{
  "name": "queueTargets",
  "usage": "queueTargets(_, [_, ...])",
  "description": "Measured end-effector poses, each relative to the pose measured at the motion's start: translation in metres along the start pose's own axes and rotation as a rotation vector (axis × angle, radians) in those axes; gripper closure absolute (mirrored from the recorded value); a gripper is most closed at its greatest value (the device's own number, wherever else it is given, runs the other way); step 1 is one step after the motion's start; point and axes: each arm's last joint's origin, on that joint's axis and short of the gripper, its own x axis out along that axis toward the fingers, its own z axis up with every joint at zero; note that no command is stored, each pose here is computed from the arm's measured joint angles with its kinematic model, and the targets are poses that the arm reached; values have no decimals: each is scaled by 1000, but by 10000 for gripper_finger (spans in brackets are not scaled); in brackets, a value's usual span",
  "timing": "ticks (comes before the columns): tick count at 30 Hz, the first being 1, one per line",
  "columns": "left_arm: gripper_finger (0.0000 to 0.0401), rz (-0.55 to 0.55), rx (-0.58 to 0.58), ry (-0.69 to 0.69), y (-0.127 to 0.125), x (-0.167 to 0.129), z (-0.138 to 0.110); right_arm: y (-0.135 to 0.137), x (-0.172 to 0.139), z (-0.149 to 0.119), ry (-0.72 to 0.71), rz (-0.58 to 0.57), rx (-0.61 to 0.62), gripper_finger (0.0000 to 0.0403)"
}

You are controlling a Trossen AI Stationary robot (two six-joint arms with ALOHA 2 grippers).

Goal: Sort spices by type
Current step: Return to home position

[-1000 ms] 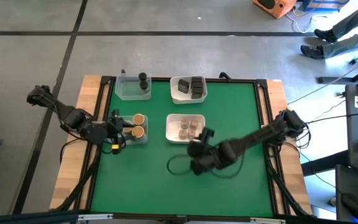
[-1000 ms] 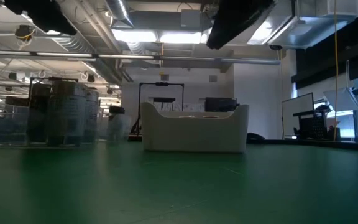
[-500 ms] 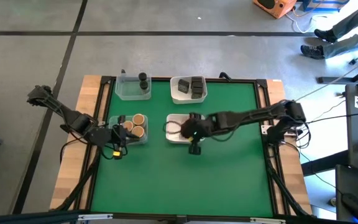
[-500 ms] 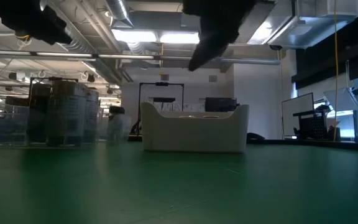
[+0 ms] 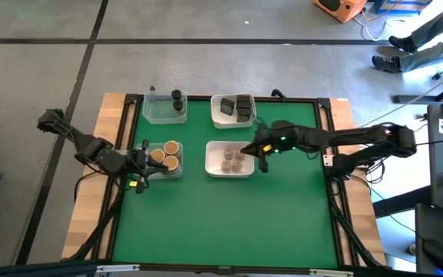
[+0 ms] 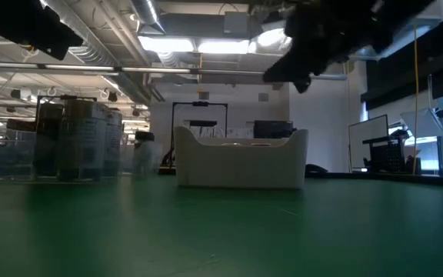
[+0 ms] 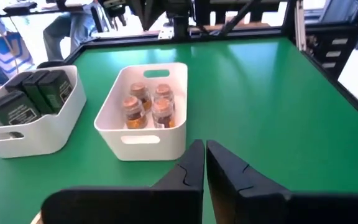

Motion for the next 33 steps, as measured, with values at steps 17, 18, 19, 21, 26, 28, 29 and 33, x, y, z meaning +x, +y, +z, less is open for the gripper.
queueTargets(17, [399,31,-105,-89,8,-6,-21,0,-74,-80,-286,-60,24,393])
queueTargets(18, [399,33,-108,-94,9,-7,-21,-1,-77,-85,-299,-87,41,393])
queueTargets(19, [399,33,-111,-97,9,-7,-22,-1,-80,-89,-313,-110,49,393])
queueTargets(21, [400,33,-108,-103,10,-8,-24,0,-87,-98,-340,-144,54,393])
queueTargets(26, [398,23,-131,-124,13,-12,-32,3,-102,-113,-445,-190,54,393])
queueTargets(28, [398,23,-129,-129,16,-16,-35,2,-104,-121,-471,-203,60,393])
queueTargets(29, [398,27,-133,-135,18,-18,-36,2,-105,-125,-479,-202,66,393])
queueTargets(33, [400,-41,-142,-235,18,-20,-42,4,-109,-131,-477,-144,75,393])
